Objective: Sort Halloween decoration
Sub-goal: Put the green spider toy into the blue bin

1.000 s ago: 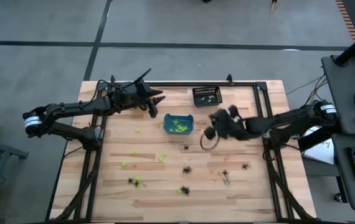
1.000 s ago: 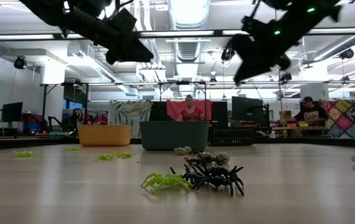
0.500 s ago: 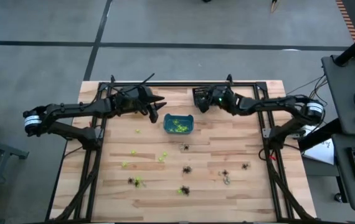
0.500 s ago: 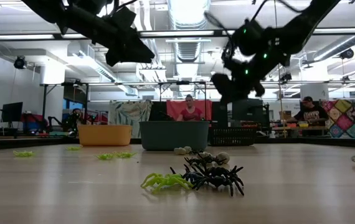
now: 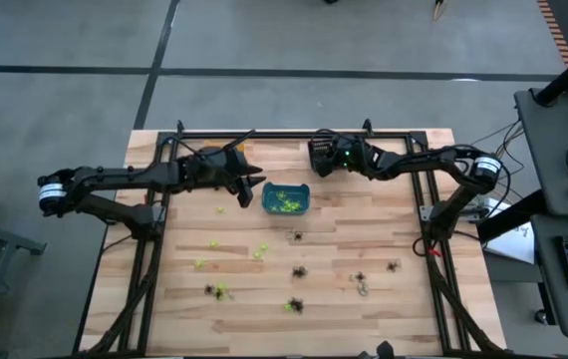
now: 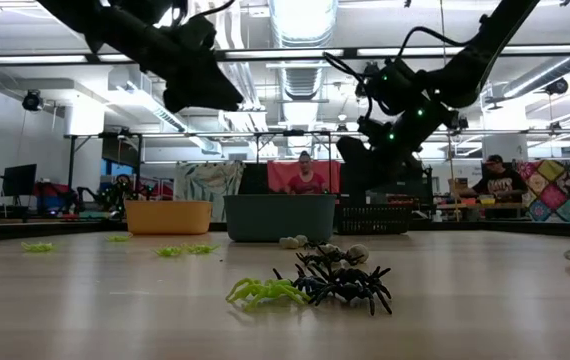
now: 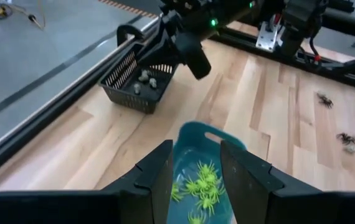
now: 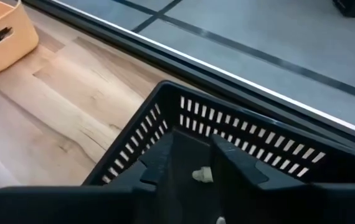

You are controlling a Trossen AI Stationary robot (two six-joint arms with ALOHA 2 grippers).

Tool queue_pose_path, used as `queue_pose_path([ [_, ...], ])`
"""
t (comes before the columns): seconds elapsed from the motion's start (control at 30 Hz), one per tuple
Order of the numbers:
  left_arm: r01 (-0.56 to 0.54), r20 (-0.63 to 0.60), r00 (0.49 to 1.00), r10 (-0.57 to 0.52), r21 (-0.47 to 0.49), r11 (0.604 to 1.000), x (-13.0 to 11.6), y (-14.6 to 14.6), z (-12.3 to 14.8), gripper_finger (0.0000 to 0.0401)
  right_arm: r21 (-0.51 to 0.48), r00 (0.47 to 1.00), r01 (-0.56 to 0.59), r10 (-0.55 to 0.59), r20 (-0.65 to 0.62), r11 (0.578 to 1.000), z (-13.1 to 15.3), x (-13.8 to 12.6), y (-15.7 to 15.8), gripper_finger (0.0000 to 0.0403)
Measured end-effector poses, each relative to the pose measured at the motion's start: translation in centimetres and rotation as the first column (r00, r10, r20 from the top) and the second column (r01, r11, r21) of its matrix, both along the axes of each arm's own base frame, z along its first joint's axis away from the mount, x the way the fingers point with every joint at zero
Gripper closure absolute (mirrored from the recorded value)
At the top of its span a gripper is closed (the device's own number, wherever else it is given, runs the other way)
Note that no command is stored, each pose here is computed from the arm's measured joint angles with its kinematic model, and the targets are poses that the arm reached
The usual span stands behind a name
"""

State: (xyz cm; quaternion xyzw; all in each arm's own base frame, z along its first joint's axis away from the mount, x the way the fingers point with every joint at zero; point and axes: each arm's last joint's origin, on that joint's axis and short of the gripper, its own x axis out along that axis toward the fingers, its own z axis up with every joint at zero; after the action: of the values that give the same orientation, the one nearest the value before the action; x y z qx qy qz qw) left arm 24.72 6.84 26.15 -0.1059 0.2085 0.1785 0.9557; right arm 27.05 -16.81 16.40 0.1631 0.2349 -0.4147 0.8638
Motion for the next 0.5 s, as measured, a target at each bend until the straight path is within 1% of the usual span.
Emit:
queue_pose_path([
  [0.1,-0.002,-0.029,1.000,0.001,-0.026,1.000,-0.1,-0.2,-0.3,0.0285,-0.009,1.000,-0.001,0.001,0.015,1.000,0.5,-0.1,0.1,0.0289],
  [0.2,-0.004,-0.087,0.996,-0.003,-0.072,0.997,-0.3,-0.8,-0.9,0.0285,-0.025,0.999,-0.008,0.009,0.048,1.000,1.6,-0.3,0.2,0.0274],
  [0.3,0.017,-0.170,0.985,-0.036,-0.115,0.993,-0.6,-2.0,-1.6,0.0285,-0.030,0.994,-0.057,0.059,0.087,0.998,2.8,-0.5,0.6,0.0264],
  [0.37,0.052,-0.219,0.973,-0.080,-0.129,0.990,-0.7,-3.2,-2.0,0.0285,-0.033,0.989,-0.091,0.094,0.116,0.995,3.6,-0.6,0.9,0.0259],
  [0.43,0.103,-0.255,0.958,-0.130,-0.118,0.988,-0.6,-4.6,-2.4,0.0285,-0.045,0.983,-0.119,0.124,0.136,0.992,4.3,-0.6,1.3,0.0257],
  [0.5,0.156,-0.290,0.942,-0.171,-0.071,0.985,-0.4,-6.3,-2.7,0.0285,-0.063,0.977,-0.146,0.154,0.145,0.987,4.9,-0.6,1.7,0.0257],
])
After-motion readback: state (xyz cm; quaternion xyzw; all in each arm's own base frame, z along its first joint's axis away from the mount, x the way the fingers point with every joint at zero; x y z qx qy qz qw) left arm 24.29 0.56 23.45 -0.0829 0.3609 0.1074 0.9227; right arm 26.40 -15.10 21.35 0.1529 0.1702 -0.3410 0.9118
